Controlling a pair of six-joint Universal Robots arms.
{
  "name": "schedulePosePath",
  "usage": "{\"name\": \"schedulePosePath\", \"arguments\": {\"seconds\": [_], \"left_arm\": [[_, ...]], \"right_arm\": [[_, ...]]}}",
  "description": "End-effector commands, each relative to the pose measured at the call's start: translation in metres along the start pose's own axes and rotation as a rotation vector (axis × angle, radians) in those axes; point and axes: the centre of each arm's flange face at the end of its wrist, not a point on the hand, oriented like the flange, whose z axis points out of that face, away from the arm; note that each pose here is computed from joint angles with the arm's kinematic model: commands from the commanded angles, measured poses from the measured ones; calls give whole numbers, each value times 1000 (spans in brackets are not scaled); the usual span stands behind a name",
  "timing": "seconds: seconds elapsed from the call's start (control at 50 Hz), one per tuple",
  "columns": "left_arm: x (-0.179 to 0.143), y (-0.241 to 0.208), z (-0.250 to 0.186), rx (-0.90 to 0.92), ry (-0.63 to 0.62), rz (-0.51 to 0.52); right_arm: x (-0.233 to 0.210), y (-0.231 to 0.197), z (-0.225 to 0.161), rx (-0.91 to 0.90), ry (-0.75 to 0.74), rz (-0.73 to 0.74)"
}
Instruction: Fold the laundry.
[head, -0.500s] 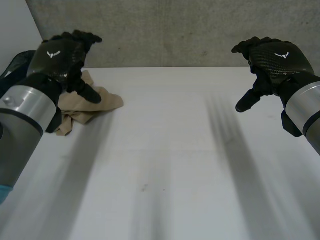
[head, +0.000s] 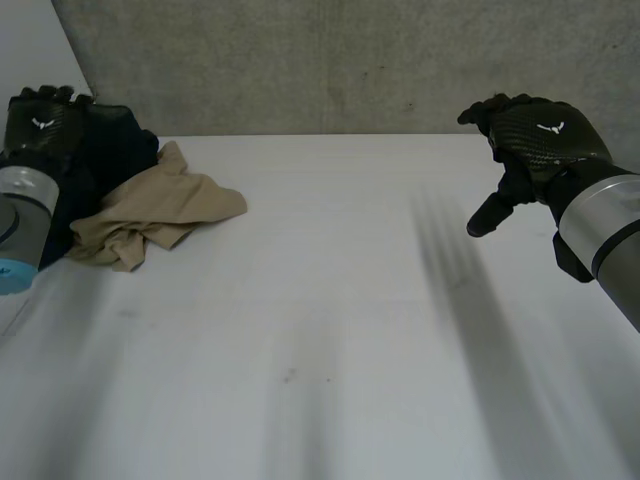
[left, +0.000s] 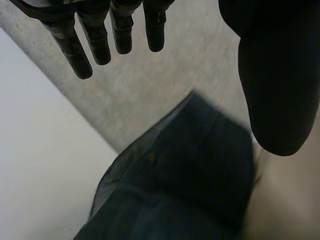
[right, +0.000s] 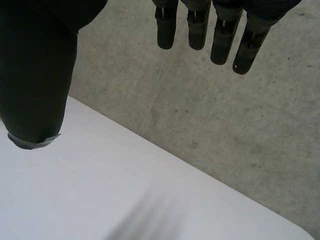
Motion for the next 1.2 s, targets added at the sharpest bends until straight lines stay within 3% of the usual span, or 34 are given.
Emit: {"name": "schedulePosePath", "arguments": {"seconds": [0.02,0.16,0.32,0.52,0.6,0.72,0.78,0.86,0.94,1.02,1.14,1.2], "left_arm": [[-23,61,25,-31,-48,83],[-30,98,30,-73,-62,93],[-29,102,29,-81,-63,120],[4,-11,11,147,-82,118],[39,-77,-15,243,10,30],[83,-164,-84,319,219,-266],[102,-191,-120,328,337,-408],[142,-197,-165,281,558,-498],[178,-183,-199,208,763,-485],[191,-177,-215,158,852,-439],[181,-174,-206,137,811,-390],[161,-173,-192,111,723,-386]], "right_arm": [[0,5,2,-16,-1,1],[-1,13,7,-41,-6,2],[-2,16,7,-51,-6,-13],[-2,16,6,-51,-6,-17],[-2,15,6,-49,-6,-18],[0,10,6,-33,-2,-19],[1,7,6,-26,3,-19],[5,4,5,-13,16,-21],[6,2,5,-8,20,-21],[6,1,6,-3,22,-23],[8,1,6,-6,24,-72],[7,1,6,-8,18,-127]]}}
